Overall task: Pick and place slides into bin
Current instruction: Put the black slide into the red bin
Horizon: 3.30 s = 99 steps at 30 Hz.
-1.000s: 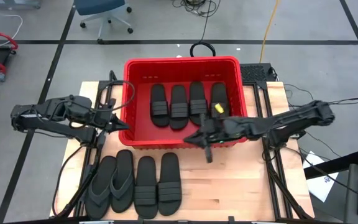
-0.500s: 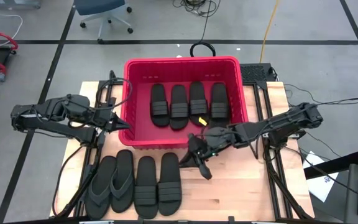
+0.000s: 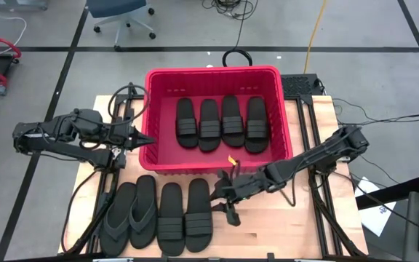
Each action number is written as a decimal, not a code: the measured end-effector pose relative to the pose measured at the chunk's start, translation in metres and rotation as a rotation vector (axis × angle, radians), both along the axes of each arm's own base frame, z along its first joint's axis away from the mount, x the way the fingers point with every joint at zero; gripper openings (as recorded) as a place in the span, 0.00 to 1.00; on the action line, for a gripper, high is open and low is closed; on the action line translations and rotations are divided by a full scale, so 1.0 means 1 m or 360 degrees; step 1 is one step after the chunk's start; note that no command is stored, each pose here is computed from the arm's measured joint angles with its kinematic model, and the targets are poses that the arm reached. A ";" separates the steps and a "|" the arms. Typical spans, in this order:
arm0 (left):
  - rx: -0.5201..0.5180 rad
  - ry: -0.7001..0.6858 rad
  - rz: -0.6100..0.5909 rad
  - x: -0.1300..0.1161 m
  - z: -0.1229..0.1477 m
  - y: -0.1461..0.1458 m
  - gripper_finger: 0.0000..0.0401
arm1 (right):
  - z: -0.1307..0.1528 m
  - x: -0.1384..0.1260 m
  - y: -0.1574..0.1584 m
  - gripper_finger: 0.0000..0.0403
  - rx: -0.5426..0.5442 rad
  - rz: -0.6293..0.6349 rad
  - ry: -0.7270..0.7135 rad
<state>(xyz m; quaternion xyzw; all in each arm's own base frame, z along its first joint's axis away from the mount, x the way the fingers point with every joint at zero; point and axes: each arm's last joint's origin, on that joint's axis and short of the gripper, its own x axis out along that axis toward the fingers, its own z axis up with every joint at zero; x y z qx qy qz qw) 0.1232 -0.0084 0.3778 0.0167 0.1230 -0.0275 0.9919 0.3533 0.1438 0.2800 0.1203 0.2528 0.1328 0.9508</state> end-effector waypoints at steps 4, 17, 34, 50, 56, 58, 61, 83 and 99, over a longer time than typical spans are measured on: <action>-0.0042 0.0026 0.0010 0.000 -0.001 0.000 0.03 | -0.028 0.011 0.003 0.31 -0.0071 0.0056 0.0127; -0.0045 0.0221 0.0015 -0.004 -0.013 0.000 0.04 | -0.094 0.049 -0.007 0.43 0.0176 0.0171 0.0264; -0.0055 0.0223 -0.0056 -0.004 -0.013 -0.001 0.04 | -0.134 0.050 0.003 0.46 0.0337 0.0133 0.0560; -0.0004 0.0229 -0.0071 -0.005 -0.013 -0.001 0.04 | -0.101 0.039 0.013 0.01 0.0450 0.0310 0.0525; 0.0026 0.0227 -0.0080 -0.004 -0.013 -0.001 0.04 | -0.037 0.022 0.023 0.01 0.0405 0.0398 0.0471; 0.0026 0.0227 -0.0081 -0.004 -0.013 -0.001 0.04 | -0.009 0.014 0.025 0.01 0.0314 0.0401 0.0485; 0.0027 0.0236 -0.0081 -0.005 -0.014 -0.001 0.04 | 0.038 0.003 0.019 0.01 0.0154 0.0371 0.0432; 0.0074 0.0226 0.0085 -0.004 -0.013 0.003 0.04 | 0.160 -0.149 -0.222 0.01 -0.0462 -0.0328 0.0803; -0.0111 0.0214 0.0488 -0.005 -0.013 0.022 0.04 | 0.032 -0.153 -0.329 0.01 -0.0329 0.0276 0.0904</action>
